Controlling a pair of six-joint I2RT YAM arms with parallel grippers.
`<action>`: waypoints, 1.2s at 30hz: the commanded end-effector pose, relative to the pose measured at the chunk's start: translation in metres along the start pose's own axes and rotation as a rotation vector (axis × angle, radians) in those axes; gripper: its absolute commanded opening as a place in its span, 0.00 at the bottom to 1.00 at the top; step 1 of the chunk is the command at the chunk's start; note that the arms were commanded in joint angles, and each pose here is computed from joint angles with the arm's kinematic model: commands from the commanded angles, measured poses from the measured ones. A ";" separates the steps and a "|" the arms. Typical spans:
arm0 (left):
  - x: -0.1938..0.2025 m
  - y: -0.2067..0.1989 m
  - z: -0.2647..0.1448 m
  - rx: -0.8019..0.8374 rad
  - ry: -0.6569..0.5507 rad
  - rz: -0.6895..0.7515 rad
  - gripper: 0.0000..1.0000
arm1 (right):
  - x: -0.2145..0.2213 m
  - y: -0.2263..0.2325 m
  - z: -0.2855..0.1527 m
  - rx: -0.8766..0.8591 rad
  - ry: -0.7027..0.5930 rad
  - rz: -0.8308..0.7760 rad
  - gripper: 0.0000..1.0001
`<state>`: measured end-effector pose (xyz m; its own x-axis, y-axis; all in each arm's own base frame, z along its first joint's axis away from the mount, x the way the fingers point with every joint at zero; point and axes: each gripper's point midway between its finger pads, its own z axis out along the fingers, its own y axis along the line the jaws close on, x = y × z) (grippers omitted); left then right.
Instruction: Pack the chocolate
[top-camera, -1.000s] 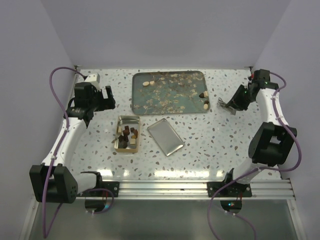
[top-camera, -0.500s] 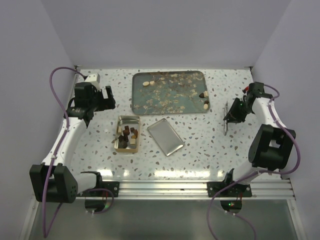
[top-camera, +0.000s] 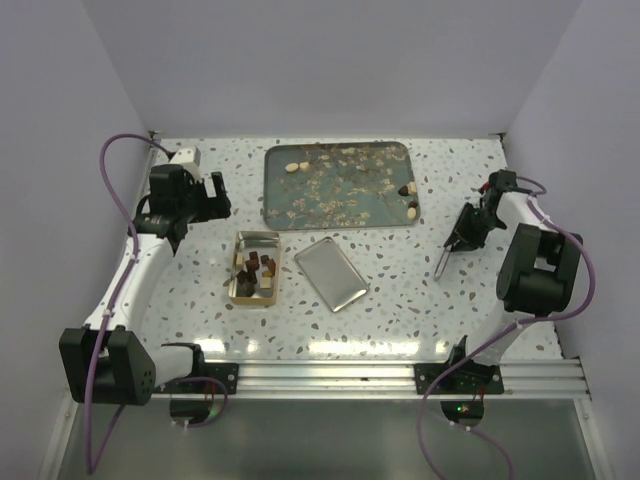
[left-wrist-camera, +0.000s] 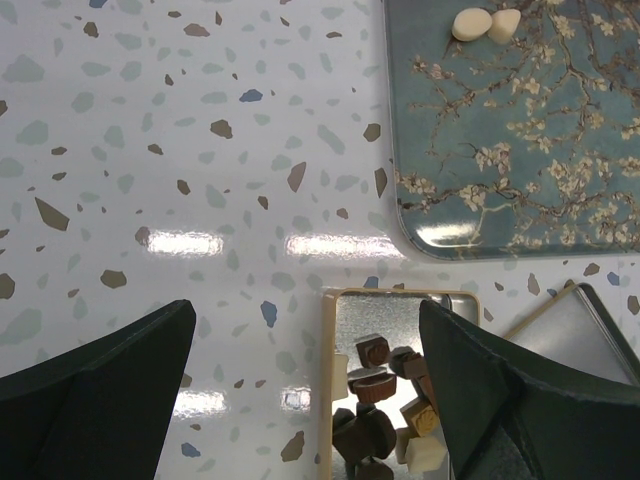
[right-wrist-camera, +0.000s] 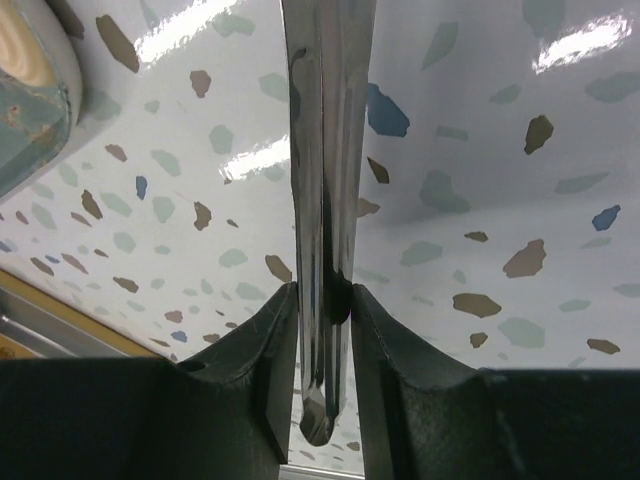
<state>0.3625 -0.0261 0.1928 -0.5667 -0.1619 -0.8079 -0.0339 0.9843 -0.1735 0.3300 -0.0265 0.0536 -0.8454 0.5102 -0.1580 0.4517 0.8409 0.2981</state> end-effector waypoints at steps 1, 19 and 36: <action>-0.010 0.003 0.004 -0.012 -0.036 0.005 1.00 | -0.028 0.003 0.000 0.017 -0.067 -0.033 0.30; -0.014 0.008 0.012 -0.038 -0.021 0.017 1.00 | -0.080 0.034 0.038 0.111 -0.049 -0.107 0.40; -0.025 0.005 0.017 -0.030 -0.015 0.027 1.00 | -0.085 0.036 0.023 0.190 -0.069 -0.153 0.68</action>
<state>0.3790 -0.0218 0.1818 -0.5982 -0.1525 -0.7867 -0.0560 0.9873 -0.1489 0.4290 -0.0260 0.0391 -0.8918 0.3923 -0.2255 0.3715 0.9193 0.1300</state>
